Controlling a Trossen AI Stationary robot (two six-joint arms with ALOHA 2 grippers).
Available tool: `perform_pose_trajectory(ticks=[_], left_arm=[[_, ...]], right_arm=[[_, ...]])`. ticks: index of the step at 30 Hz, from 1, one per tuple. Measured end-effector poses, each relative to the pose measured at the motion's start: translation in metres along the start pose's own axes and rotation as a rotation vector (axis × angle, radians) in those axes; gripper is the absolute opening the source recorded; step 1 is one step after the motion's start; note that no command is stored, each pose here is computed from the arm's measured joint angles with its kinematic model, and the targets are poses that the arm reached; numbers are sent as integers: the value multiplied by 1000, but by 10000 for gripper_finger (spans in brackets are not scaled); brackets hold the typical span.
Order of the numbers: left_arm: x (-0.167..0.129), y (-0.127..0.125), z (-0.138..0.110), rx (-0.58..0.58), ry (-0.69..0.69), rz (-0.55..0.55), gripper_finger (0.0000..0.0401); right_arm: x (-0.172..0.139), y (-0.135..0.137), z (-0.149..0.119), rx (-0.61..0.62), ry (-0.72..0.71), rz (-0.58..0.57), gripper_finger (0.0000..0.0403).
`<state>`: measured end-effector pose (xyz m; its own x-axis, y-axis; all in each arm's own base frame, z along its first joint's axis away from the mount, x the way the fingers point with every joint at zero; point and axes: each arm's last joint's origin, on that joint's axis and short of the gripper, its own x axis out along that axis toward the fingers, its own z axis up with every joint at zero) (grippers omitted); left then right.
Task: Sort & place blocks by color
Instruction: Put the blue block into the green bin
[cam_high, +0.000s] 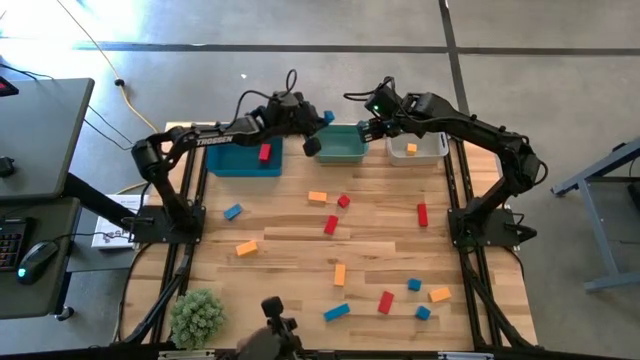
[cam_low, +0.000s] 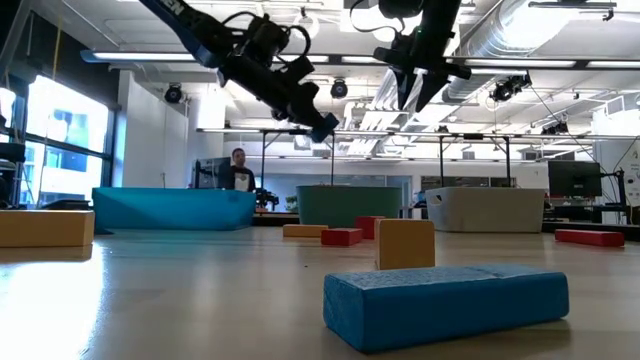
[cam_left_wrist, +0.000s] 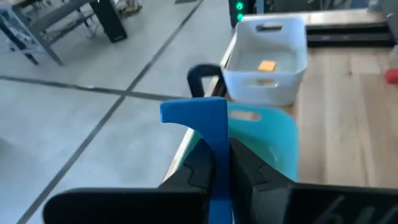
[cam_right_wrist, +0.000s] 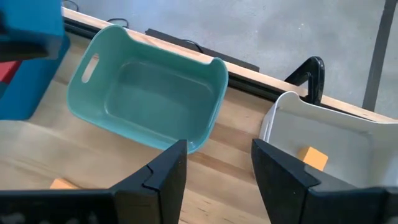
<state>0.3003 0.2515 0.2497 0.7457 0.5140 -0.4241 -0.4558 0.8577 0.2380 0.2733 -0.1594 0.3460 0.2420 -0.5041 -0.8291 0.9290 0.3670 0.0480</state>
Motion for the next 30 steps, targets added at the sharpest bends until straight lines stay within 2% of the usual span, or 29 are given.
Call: perform_pose_trajectory(ticks=[10,15,30], left_arm=[[29,4,-27,-102,26,-69,6],[42,4,-29,-135,24,-100,11],[62,-2,-56,-170,180,-136,14]], right_arm=[[0,0,0,4,0,0,167],[0,0,0,6,0,0,167],[0,0,0,15,3,4,167]])
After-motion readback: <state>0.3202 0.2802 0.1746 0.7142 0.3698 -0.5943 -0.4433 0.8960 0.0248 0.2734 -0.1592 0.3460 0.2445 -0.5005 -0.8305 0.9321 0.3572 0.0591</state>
